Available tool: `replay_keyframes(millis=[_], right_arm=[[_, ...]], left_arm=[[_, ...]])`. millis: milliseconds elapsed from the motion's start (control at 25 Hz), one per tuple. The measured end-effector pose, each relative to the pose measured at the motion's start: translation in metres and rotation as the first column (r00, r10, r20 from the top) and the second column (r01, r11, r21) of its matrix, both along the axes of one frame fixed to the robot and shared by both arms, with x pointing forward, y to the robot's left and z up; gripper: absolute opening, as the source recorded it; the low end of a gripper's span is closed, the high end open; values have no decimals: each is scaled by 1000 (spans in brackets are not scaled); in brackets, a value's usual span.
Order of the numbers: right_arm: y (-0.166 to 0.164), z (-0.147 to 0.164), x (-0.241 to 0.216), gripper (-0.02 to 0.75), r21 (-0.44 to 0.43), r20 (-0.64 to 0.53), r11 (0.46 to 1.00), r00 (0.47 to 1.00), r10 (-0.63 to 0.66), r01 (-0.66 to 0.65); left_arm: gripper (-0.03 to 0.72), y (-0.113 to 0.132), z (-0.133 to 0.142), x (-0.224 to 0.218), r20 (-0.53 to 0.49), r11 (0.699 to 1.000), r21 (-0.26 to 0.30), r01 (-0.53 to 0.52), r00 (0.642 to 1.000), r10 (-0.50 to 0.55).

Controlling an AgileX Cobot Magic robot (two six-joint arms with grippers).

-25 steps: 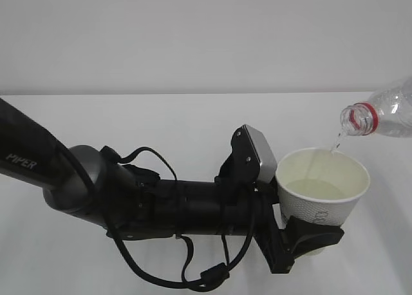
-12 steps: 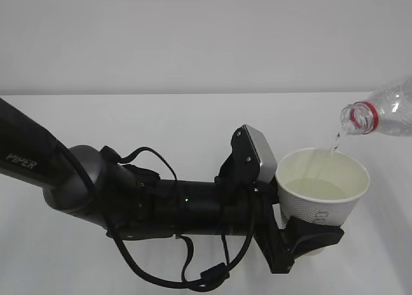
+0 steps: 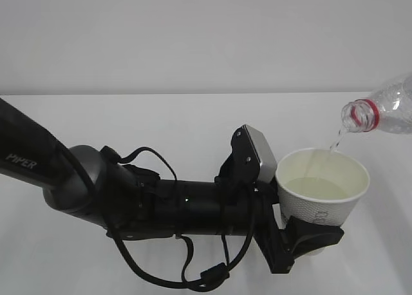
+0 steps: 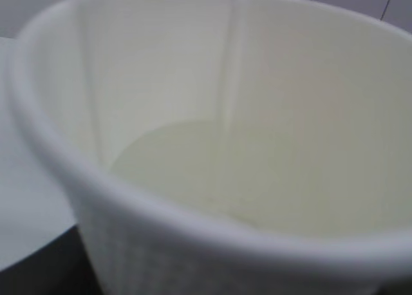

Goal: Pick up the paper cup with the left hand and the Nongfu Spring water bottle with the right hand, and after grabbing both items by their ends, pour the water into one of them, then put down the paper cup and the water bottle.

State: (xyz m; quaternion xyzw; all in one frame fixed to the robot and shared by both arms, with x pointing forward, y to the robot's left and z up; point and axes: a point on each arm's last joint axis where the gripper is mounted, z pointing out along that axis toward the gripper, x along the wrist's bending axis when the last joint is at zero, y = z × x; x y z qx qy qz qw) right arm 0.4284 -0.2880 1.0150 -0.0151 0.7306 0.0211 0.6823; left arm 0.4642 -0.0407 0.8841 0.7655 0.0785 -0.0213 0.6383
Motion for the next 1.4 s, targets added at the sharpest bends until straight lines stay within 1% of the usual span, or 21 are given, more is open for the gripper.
replay_keyframes(millis=[1400], right_arm=[[0,1,0,451,-1,11,1000,1000,0,0]], left_arm=[[545,0,0,0,0,1000,2,-1,1000,1]])
